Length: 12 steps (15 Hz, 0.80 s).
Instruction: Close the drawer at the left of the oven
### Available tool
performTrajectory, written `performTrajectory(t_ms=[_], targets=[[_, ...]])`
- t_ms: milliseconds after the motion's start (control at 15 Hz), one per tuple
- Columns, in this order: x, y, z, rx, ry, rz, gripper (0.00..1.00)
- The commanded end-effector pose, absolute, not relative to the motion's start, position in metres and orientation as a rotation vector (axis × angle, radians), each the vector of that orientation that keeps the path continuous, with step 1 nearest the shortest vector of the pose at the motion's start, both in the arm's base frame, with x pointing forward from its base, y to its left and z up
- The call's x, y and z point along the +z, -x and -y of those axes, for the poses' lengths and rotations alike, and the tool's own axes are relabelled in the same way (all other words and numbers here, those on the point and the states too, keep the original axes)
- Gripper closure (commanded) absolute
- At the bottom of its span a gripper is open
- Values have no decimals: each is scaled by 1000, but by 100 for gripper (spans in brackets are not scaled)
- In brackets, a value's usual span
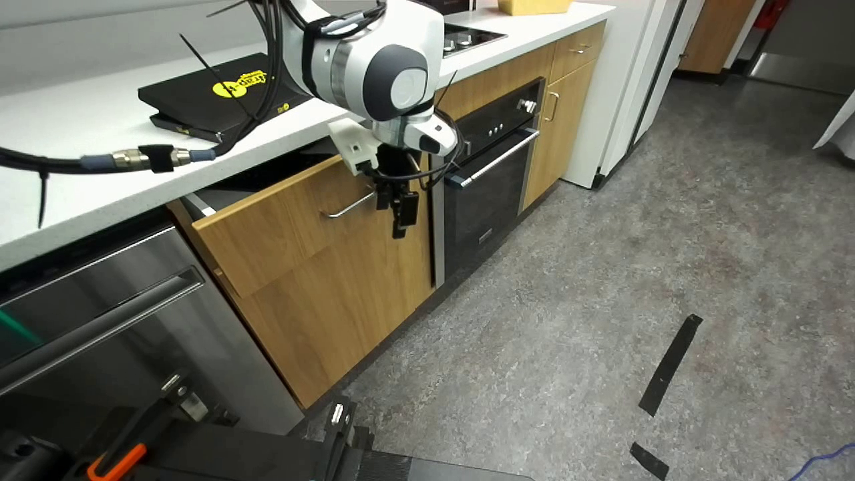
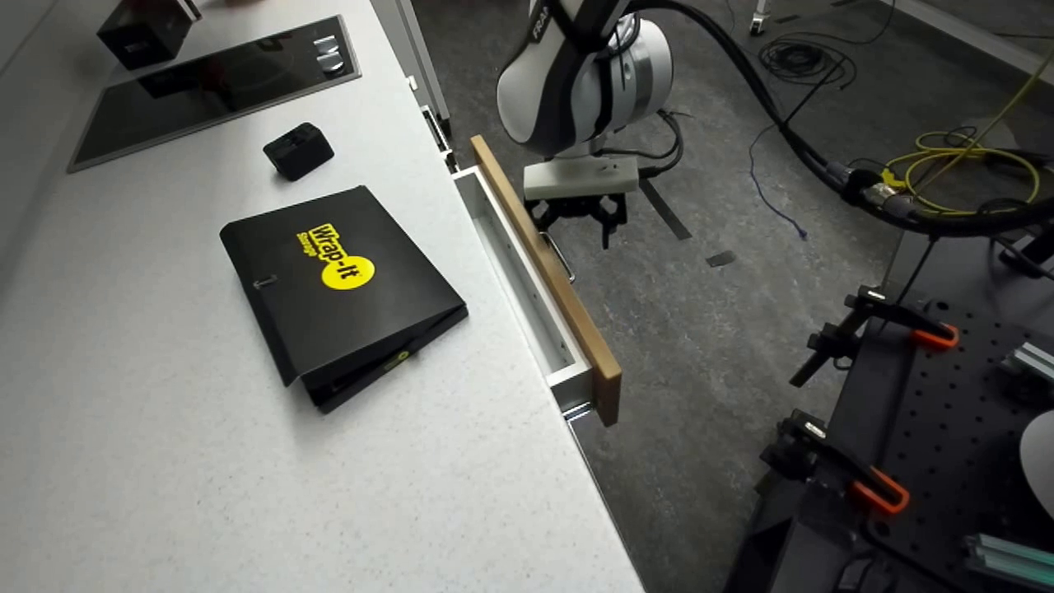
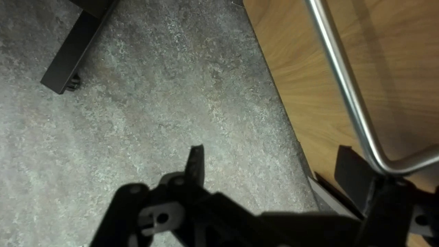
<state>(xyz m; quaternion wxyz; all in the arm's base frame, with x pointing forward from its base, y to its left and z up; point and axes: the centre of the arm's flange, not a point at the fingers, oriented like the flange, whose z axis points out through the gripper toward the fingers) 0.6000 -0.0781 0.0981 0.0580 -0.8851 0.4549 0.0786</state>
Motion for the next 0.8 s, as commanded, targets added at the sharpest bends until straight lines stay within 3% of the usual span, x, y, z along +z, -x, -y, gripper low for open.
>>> performTrajectory(t_ms=[0, 400, 733], targets=[[78, -631, 30, 250, 2646, -1216, 0], [90, -641, -24, 197, 2637, -1025, 0], [85, -641, 15, 156, 2665, -1128, 0]])
